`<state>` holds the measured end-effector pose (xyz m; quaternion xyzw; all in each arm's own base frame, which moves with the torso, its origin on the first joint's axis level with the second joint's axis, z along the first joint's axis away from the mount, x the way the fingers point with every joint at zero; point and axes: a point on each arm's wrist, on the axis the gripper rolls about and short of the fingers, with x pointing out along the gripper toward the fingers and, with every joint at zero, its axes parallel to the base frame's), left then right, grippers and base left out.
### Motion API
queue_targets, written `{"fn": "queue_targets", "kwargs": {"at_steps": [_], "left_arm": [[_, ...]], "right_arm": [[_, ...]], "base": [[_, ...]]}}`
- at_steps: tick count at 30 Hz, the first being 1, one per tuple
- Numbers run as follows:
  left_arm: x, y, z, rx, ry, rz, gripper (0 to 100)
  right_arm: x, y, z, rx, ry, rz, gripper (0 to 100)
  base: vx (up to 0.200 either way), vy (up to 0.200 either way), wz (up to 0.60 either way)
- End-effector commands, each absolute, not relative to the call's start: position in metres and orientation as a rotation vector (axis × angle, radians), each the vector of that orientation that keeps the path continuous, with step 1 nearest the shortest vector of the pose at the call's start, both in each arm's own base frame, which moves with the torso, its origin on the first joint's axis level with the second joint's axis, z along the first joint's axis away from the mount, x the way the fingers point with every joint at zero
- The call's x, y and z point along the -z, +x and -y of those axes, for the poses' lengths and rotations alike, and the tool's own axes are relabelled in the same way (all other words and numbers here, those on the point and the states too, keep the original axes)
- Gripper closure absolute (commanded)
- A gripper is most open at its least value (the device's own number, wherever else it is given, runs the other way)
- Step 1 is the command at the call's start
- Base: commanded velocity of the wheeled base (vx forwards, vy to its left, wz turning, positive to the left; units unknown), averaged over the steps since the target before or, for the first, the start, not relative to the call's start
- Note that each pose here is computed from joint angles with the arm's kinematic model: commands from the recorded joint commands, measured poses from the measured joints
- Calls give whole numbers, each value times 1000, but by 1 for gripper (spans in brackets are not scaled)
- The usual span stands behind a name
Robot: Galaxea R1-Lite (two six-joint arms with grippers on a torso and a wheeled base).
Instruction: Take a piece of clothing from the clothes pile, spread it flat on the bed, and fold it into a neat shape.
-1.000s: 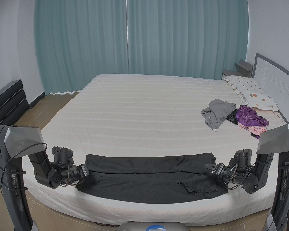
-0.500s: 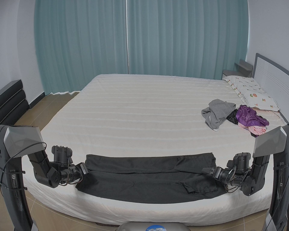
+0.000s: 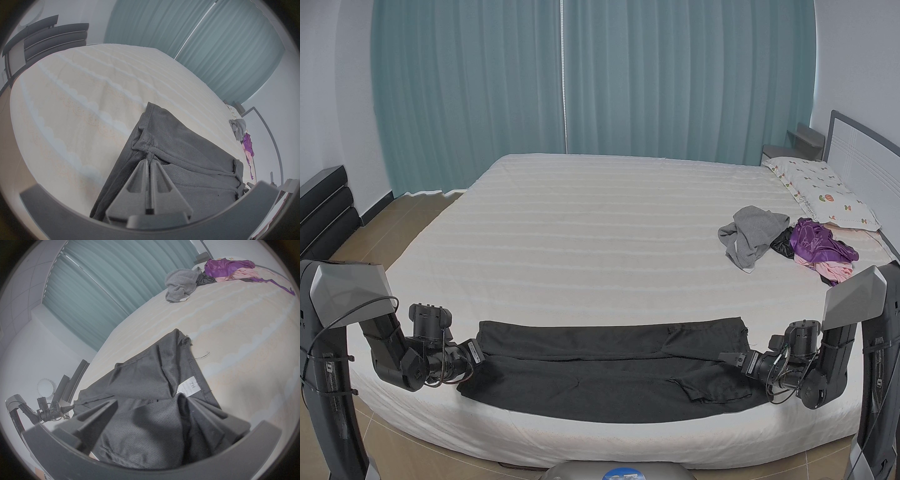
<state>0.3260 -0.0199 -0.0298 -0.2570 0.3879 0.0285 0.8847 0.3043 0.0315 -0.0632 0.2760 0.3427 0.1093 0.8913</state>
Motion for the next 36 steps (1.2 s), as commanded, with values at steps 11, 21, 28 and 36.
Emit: {"fn": "queue_targets", "kwargs": {"at_steps": [11,21,28,36], "left_arm": [[34,326,19,-67,-535,-817,100],[24,323,17,-68,-540,-796,100],[19,326,16,-111,-552,-760,100],[22,332,19,-106,-549,-757,100]], "right_arm": [[60,298,-22,-214,580,-668,100],[46,295,-16,-206,597,-606,100],[39,301,-10,-191,628,-565,100],[51,321,-16,-206,617,-538,100]], "base": [[0,0,0],[0,0,0],[0,0,0],[0,0,0]]}}
